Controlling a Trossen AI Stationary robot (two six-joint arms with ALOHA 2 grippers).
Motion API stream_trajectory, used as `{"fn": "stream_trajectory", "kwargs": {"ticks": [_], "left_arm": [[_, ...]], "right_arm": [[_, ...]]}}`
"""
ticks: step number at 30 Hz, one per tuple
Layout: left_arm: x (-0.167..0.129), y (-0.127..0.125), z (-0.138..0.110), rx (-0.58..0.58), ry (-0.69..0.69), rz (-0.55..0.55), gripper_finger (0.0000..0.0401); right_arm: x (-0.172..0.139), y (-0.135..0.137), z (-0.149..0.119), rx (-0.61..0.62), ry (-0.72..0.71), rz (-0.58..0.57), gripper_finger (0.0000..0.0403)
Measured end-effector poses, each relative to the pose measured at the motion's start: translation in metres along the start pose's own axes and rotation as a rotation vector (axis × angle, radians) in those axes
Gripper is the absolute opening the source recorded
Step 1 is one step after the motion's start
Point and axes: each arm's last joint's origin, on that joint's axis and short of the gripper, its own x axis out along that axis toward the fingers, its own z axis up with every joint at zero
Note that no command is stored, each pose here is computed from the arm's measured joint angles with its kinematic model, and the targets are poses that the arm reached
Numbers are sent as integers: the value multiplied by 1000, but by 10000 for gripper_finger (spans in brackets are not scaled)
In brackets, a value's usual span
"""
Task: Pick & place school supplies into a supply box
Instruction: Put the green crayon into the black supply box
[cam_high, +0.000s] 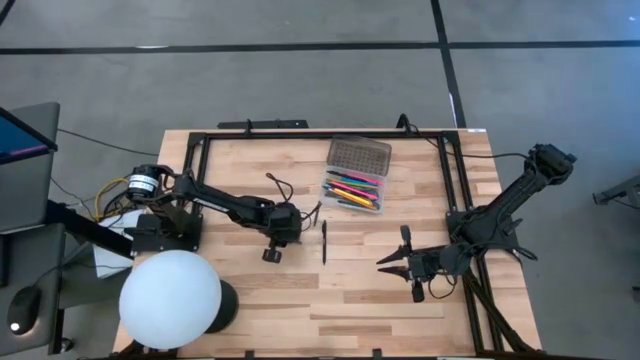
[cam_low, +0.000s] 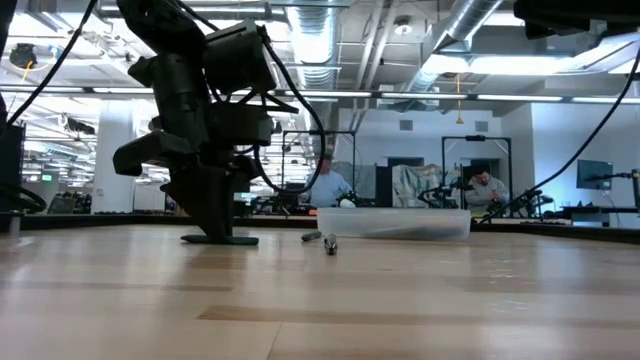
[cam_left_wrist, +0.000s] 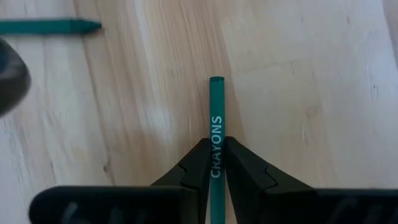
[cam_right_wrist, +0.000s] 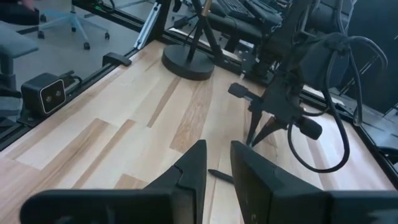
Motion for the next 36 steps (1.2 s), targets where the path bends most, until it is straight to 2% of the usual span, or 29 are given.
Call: {"fn": "stream_trajectory", "kwargs": {"ticks": [14, 22, 36], "left_arm": [[-4, 1, 3, -16, 34, 1, 43], [-4, 1, 5, 51, 20, 20, 43], [-3, 1, 5, 52, 15, 9, 43]], "right_arm": [[0, 0, -1, 22, 6, 1, 67], [0, 0, -1, 22, 6, 1, 67], [0, 0, -1, 22, 6, 1, 67]]}}
